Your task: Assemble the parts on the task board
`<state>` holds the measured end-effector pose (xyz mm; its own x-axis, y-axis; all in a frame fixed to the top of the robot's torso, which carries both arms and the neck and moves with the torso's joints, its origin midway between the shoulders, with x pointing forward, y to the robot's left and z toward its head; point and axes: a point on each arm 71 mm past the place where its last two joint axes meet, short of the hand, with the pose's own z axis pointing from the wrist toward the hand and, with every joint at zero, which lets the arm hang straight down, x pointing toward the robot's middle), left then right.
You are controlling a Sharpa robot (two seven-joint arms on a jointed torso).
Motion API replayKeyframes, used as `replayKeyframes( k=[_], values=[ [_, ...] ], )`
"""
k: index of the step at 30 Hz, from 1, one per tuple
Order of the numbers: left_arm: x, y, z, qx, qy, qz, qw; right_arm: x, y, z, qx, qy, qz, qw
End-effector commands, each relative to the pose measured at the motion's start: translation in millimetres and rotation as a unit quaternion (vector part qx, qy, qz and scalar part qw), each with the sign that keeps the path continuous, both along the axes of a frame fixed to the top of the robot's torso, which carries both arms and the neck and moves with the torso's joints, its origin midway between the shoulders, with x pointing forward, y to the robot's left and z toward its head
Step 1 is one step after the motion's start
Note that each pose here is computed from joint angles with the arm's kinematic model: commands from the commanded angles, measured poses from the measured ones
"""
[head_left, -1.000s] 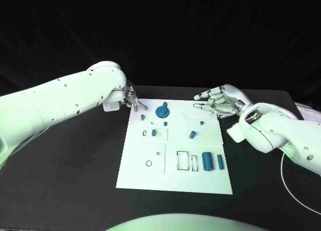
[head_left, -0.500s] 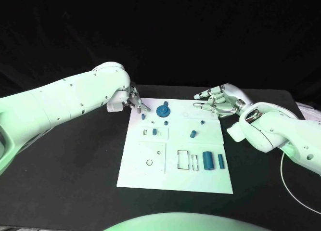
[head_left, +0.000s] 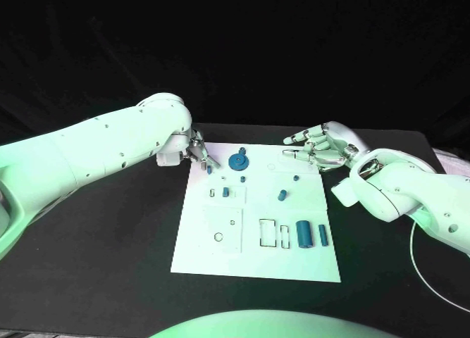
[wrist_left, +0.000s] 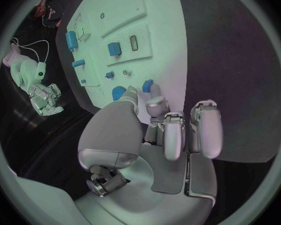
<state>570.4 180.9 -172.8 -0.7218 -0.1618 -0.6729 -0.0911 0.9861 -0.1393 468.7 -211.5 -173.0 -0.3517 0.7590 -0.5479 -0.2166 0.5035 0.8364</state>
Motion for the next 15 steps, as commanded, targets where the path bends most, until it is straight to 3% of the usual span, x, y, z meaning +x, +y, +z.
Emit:
replayKeyframes(
  k=[1, 15],
  values=[
    [-1.5, -2.8, -1.9, -0.004, 0.013, -0.011, 1.0, -0.8, 1.8, -0.5, 0.0, 0.001, 0.008, 1.0],
    [-0.2, -3.8, -1.8, -0.021, -0.001, 0.005, 1.0, -1.2, 1.9, -1.4, 0.0, 0.001, 0.01, 1.0]
  ],
)
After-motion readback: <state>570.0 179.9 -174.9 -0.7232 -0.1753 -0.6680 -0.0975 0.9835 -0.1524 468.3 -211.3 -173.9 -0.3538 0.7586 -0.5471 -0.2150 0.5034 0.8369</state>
